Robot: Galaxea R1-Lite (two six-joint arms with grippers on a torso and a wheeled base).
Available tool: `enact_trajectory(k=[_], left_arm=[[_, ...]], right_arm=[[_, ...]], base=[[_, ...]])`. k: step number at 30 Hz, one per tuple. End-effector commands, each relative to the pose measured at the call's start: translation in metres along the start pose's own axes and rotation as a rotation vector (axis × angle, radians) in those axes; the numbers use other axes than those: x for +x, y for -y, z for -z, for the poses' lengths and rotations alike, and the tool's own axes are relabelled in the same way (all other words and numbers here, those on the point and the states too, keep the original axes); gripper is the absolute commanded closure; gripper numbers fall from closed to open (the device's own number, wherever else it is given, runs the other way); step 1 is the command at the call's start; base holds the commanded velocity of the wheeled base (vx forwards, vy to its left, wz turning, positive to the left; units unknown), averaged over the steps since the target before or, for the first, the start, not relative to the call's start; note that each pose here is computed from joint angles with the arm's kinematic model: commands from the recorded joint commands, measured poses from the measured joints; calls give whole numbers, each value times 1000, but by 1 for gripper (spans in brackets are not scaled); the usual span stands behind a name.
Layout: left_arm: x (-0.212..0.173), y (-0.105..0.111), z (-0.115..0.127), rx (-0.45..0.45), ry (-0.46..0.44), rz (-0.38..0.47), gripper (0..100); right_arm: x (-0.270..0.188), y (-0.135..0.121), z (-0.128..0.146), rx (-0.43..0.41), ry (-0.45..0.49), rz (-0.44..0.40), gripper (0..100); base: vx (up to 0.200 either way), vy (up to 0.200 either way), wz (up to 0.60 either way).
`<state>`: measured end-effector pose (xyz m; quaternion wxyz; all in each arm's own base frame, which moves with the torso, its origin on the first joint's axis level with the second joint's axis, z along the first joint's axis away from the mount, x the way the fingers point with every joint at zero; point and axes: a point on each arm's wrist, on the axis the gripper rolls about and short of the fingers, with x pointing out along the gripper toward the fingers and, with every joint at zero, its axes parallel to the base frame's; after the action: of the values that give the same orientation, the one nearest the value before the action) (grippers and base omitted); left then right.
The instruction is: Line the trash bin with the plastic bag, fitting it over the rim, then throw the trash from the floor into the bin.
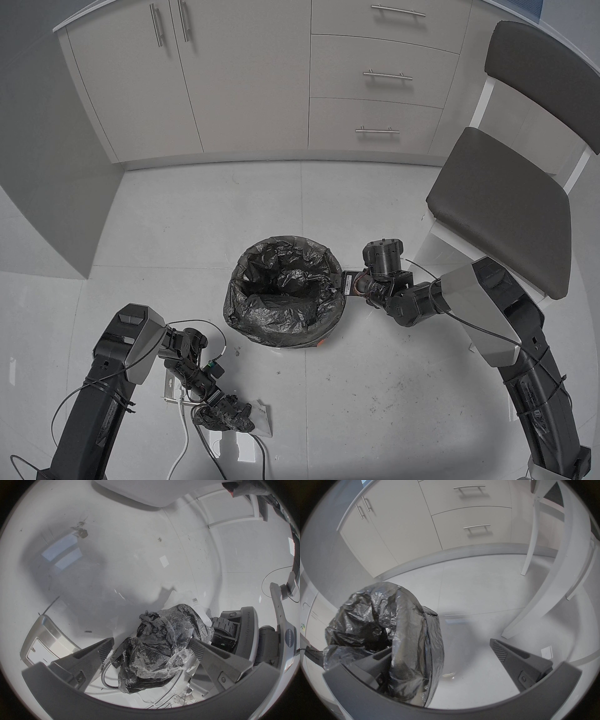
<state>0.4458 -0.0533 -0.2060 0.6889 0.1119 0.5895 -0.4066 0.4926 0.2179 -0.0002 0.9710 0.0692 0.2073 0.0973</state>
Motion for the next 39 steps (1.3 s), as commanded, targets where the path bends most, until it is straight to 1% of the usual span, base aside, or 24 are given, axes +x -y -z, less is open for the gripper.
enact_trajectory(k=[1, 10, 14, 27, 28, 39], left_arm=[[-1, 0, 0, 0, 4, -1, 0], [-6, 0, -5, 10, 23, -3, 0], [3, 0, 0, 8, 8, 0, 0], [4, 1, 0, 8, 0, 3, 0], [4, 1, 0, 8, 1, 2, 100], [5, 2, 0, -3, -4, 5, 100]], right_arm=[[-6, -11, -7, -4, 9, -22, 0], [-5, -17, -7, -7, 16, -32, 0], [-6, -17, -8, -4, 19, -32, 0], [-6, -16, -10, 11, 25, -32, 0], [-6, -16, -10, 11, 25, -32, 0], [-6, -17, -11, 25, 26, -34, 0]], base=[[0, 0, 0], [0, 0, 0], [0, 0, 0], [0, 0, 0], [0, 0, 0], [0, 0, 0]])
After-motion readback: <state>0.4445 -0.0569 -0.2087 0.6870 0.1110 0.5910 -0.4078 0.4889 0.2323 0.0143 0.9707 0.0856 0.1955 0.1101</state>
